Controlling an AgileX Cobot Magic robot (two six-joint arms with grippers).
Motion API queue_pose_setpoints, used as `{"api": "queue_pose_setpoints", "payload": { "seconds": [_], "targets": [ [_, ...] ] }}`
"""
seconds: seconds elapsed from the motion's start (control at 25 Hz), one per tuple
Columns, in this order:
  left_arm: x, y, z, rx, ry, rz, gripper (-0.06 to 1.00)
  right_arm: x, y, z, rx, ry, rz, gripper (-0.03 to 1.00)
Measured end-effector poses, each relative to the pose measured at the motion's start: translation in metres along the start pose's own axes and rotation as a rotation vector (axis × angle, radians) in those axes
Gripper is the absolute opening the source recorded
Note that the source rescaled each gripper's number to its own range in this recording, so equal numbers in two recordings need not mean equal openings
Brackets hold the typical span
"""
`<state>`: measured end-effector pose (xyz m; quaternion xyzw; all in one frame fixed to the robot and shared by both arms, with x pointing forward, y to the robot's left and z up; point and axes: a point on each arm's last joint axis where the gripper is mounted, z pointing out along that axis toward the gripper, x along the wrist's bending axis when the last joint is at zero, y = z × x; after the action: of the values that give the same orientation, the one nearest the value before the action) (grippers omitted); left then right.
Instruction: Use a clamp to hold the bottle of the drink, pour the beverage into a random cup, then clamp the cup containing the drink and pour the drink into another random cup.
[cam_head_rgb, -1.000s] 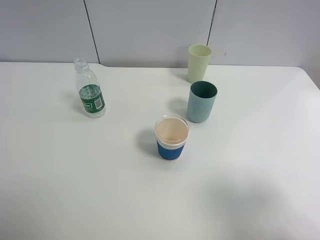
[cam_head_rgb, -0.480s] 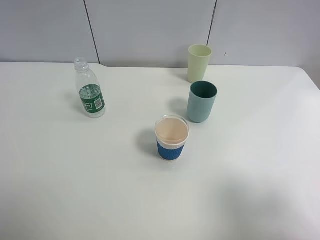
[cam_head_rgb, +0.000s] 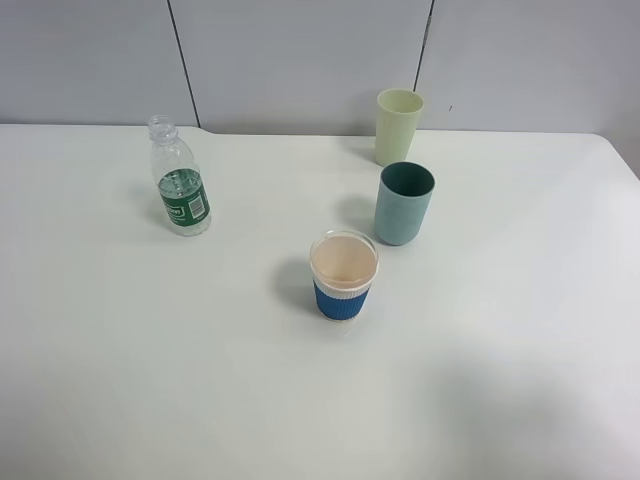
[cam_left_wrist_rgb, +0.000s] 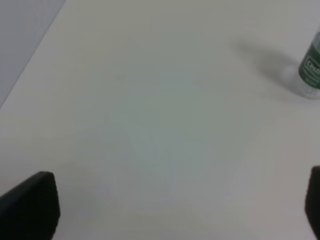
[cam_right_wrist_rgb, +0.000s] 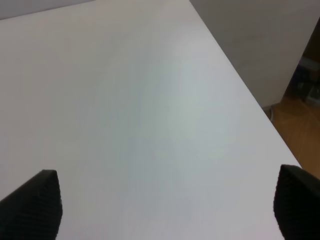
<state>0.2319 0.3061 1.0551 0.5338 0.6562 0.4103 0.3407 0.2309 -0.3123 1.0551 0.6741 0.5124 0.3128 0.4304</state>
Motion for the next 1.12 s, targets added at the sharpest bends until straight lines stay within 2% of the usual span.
{"api": "queue_pose_setpoints", "payload": {
  "seconds": [1.12],
  "targets": [
    [0.0, 0.0, 0.0, 0.0, 0.0, 0.0, 1.0, 0.0002, -0.0001, 0.0, 0.001, 0.003, 0.002, 0.6]
  ]
}}
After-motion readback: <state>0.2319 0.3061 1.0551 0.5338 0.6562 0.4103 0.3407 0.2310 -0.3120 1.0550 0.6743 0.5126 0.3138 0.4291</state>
